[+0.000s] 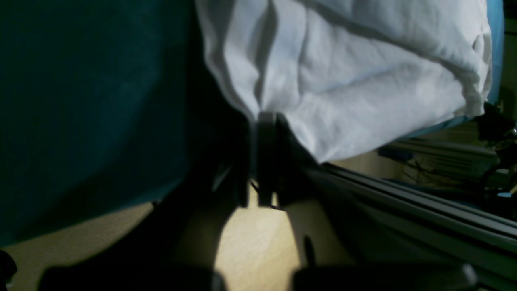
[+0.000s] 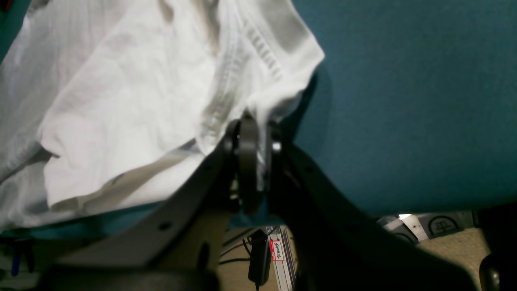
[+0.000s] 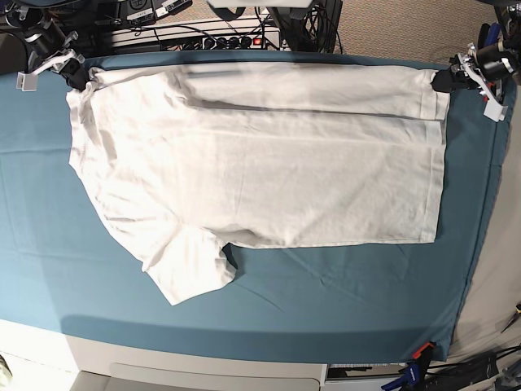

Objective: Fold the T-shirt properly
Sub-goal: 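Pull the held folded edge taut with both grippers, then open both grippers and raise them off the folded edge, then move right gripper to sleeve edge, left gripper to opposite hem corner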

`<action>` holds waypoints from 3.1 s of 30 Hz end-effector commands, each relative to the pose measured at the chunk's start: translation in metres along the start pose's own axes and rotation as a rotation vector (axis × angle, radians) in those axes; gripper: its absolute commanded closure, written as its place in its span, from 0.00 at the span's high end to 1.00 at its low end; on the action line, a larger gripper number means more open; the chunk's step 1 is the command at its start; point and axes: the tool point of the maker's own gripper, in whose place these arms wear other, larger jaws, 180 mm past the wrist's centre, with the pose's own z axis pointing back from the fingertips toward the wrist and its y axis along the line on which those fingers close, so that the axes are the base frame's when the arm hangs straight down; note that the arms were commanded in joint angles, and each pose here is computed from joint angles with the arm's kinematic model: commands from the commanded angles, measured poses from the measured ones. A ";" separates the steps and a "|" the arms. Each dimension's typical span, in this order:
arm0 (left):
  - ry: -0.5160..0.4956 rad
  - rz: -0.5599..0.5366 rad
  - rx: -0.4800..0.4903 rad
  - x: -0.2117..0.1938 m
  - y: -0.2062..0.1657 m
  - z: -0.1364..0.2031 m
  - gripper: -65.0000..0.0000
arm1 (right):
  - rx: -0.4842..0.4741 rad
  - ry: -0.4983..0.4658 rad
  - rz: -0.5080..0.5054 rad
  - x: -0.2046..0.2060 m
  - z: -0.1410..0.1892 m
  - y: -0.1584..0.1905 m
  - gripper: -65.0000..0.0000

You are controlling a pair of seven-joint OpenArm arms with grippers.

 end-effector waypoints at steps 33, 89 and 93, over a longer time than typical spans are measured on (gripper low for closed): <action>0.030 -0.088 0.105 0.001 0.019 0.009 0.22 | -0.103 0.008 0.091 0.007 0.009 -0.019 0.40; -0.506 -0.488 0.416 0.309 0.000 0.048 0.22 | -0.048 -0.352 0.381 0.247 -0.168 0.132 0.40; -0.519 -0.302 0.345 0.331 0.019 0.019 0.22 | -0.022 -0.337 0.337 0.254 -0.181 0.136 0.40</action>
